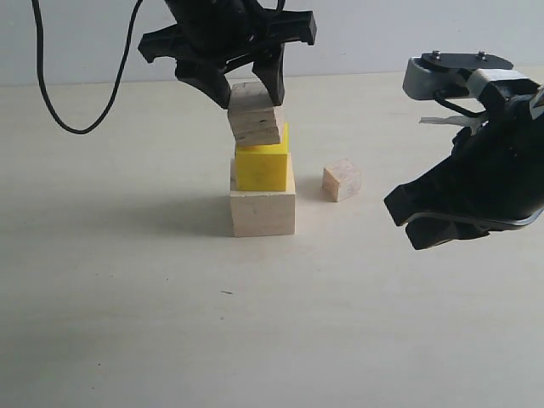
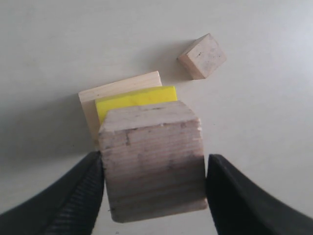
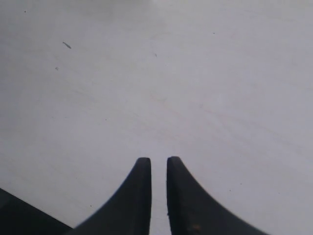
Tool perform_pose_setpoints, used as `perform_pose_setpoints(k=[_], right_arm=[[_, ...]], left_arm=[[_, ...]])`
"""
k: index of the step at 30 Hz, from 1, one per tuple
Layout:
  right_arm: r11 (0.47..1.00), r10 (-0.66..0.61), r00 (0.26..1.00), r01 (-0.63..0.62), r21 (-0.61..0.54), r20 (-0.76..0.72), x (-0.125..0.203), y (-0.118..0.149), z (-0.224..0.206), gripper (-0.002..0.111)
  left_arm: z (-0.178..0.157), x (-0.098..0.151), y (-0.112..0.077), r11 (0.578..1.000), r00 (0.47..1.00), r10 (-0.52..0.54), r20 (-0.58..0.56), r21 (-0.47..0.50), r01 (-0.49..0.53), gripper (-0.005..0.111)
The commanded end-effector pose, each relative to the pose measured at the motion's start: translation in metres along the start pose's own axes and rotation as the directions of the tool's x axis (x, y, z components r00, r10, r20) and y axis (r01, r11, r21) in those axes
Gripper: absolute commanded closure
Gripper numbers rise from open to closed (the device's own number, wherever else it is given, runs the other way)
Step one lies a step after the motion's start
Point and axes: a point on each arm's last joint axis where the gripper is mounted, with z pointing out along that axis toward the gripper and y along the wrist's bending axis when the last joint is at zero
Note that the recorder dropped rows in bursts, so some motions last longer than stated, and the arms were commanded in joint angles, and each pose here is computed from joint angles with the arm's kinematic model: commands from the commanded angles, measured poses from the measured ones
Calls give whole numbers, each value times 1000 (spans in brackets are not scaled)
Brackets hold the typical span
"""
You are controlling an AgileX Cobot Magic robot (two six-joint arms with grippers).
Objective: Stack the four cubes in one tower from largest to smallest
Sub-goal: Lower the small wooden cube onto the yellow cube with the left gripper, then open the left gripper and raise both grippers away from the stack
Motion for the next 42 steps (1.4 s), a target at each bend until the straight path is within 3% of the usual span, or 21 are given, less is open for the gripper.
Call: perform_pose_setpoints(k=[1, 19, 24, 28, 32, 42], right_arm=[[1000, -7, 1000, 7, -2, 20, -1, 0, -3, 96], [1000, -9, 1000, 9, -2, 21, -2, 0, -3, 96], [1000, -7, 1000, 7, -4, 21, -2, 0, -3, 96], [1000, -7, 1000, 7, -4, 21, -2, 0, -3, 96], [1000, -12, 1000, 12, -3, 21, -2, 0, -3, 96], [1000, -14, 1000, 14, -4, 23, -2, 0, -3, 96]], left_arm=[[-3, 0, -1, 1000, 1000, 11, 12, 1, -11, 50], [-3, 0, -2, 999, 999, 38, 10, 7, -38, 50], [15, 0, -1, 999, 999, 32, -30, 4, -32, 50], [15, -2, -2, 999, 999, 41, -9, 15, -41, 42], [15, -1, -1, 999, 999, 45, -15, 13, -45, 42], [-31, 4, -3, 997, 995, 71, 66, 17, -72, 42]])
